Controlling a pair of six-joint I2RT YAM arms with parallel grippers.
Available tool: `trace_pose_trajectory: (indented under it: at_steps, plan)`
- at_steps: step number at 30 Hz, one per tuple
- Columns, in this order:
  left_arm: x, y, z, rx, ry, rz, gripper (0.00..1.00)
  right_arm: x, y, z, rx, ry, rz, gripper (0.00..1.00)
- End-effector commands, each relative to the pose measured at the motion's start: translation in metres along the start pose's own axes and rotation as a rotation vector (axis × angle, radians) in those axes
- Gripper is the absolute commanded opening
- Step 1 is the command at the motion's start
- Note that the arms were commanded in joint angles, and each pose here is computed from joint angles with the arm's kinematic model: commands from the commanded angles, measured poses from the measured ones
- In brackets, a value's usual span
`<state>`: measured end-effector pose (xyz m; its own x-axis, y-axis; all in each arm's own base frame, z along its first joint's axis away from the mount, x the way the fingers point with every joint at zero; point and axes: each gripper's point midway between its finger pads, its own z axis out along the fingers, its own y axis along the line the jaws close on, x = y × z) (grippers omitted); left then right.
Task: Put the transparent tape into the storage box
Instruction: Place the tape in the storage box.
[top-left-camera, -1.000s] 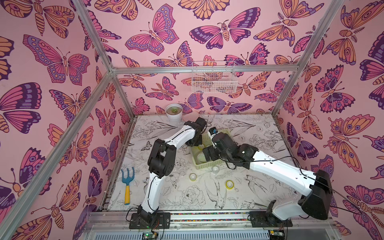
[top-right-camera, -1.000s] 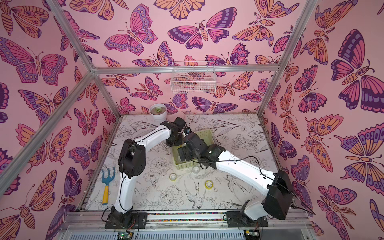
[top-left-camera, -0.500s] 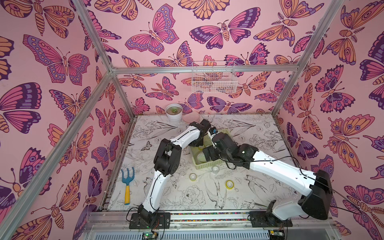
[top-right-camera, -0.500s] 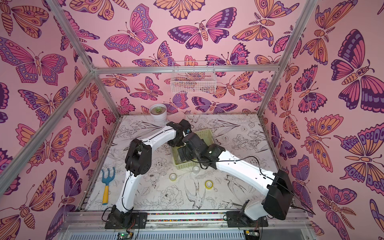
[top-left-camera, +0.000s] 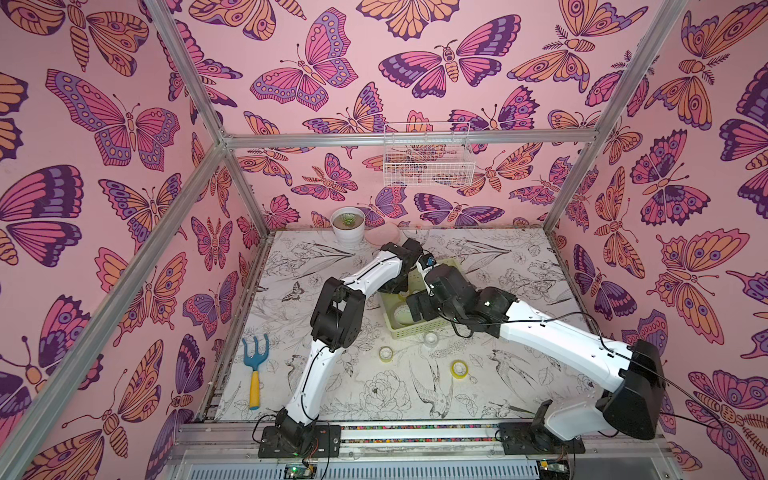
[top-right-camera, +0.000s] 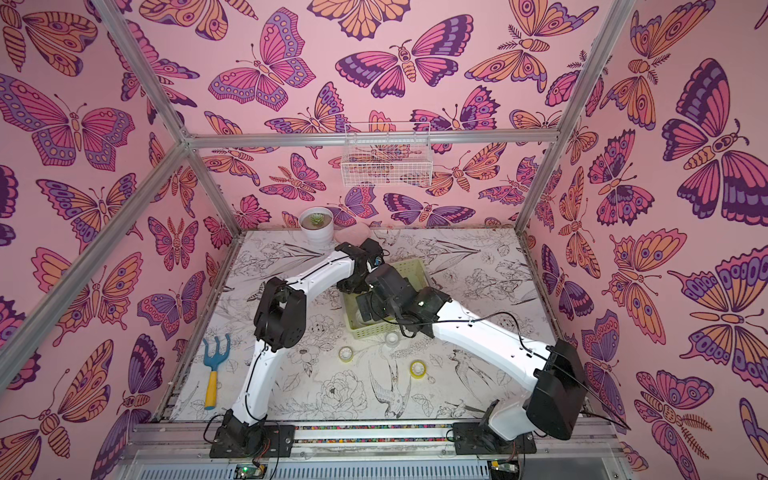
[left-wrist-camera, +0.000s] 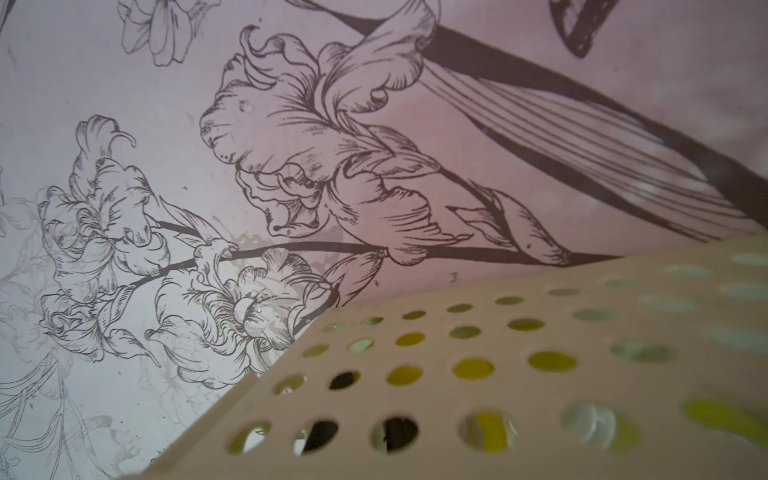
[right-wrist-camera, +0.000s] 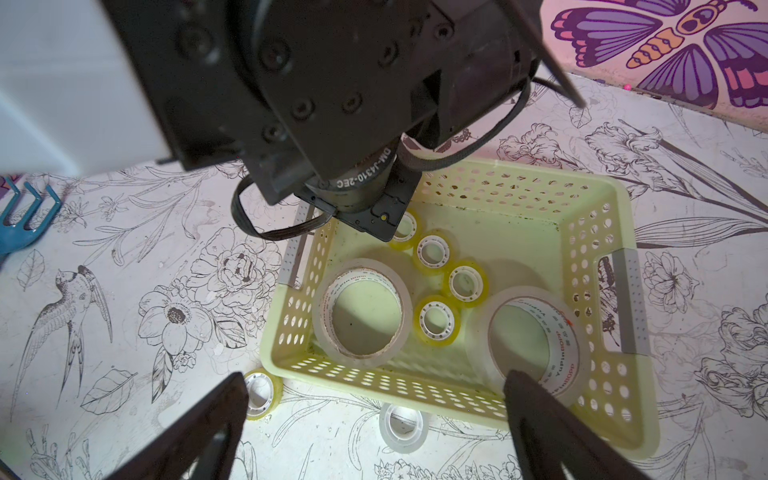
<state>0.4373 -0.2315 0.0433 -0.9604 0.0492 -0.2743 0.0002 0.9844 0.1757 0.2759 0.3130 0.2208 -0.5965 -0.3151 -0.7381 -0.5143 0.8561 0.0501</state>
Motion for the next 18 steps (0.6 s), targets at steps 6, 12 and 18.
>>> trace_pose_trajectory:
  at_steps: [6,12,18]
  plan:
    - [0.002,-0.006,-0.01,0.028,-0.004,0.009,0.0,0.0,-0.002,0.002,0.006,0.01,0.003,0.99]
    - [-0.002,0.013,-0.014,-0.05,-0.044,-0.031,0.0,0.0,-0.002,0.003,0.01,0.009,0.001,0.99]
    - [0.006,0.014,0.002,-0.07,-0.007,-0.022,0.0,-0.001,-0.003,0.003,0.013,0.009,-0.002,0.99]
